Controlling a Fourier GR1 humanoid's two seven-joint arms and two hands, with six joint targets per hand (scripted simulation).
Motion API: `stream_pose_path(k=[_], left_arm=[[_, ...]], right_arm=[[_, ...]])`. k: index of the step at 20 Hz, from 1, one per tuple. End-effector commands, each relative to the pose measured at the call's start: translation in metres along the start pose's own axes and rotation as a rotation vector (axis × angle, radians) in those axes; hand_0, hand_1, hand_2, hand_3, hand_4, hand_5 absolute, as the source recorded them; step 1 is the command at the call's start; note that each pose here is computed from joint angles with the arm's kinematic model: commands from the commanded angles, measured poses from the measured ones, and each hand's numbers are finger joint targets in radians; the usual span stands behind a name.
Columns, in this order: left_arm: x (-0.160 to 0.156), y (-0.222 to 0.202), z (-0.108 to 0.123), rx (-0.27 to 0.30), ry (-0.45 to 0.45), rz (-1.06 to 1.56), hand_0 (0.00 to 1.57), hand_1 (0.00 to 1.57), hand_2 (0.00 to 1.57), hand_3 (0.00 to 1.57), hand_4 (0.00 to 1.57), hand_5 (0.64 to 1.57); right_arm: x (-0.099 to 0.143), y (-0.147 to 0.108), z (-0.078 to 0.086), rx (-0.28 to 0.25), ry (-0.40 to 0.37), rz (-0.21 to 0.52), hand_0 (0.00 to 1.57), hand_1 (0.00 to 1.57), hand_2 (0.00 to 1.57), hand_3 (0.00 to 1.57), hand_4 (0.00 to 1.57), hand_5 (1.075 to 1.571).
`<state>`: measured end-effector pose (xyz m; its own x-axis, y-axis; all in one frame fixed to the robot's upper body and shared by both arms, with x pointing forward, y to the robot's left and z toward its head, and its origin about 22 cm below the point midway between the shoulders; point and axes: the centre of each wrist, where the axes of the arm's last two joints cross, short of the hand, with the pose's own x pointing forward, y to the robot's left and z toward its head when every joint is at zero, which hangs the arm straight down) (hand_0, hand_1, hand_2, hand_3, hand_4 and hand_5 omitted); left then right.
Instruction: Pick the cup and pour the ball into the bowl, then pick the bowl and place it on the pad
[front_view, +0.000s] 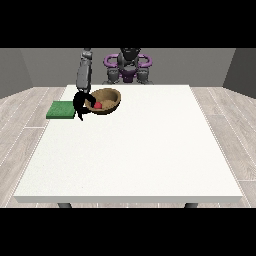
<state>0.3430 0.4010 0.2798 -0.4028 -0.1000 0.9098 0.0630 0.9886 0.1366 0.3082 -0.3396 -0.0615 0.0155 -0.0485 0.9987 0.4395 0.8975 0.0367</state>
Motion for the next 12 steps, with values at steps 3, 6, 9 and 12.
stream_pose_path(k=[3,6,9,12], left_arm=[[-0.022,0.016,0.014,0.06,0.062,-0.004,0.0,0.0,0.0,0.0,1.2,1.539],[-0.037,0.029,0.026,0.091,0.093,-0.01,0.0,0.0,0.0,0.0,1.2,1.537],[-0.047,0.021,0.027,0.081,0.141,-0.001,0.0,0.0,0.0,0.0,1.2,1.544],[-0.063,0.041,0.049,0.124,0.119,-0.017,0.0,0.0,0.0,0.0,1.2,1.545]], right_arm=[[0.042,-0.084,-0.02,-0.115,0.153,0.263,1.57,1.57,1.57,1.03,1.04,1.558],[0.092,-0.103,-0.039,-0.108,0.152,0.33,1.57,1.57,1.57,0.87,1.06,1.556],[0.114,-0.116,-0.047,-0.067,0.204,0.417,1.57,1.57,1.57,0.71,1.06,1.566],[0.159,-0.135,-0.059,-0.073,0.178,0.336,1.57,1.57,1.57,0.67,1.08,1.566]])
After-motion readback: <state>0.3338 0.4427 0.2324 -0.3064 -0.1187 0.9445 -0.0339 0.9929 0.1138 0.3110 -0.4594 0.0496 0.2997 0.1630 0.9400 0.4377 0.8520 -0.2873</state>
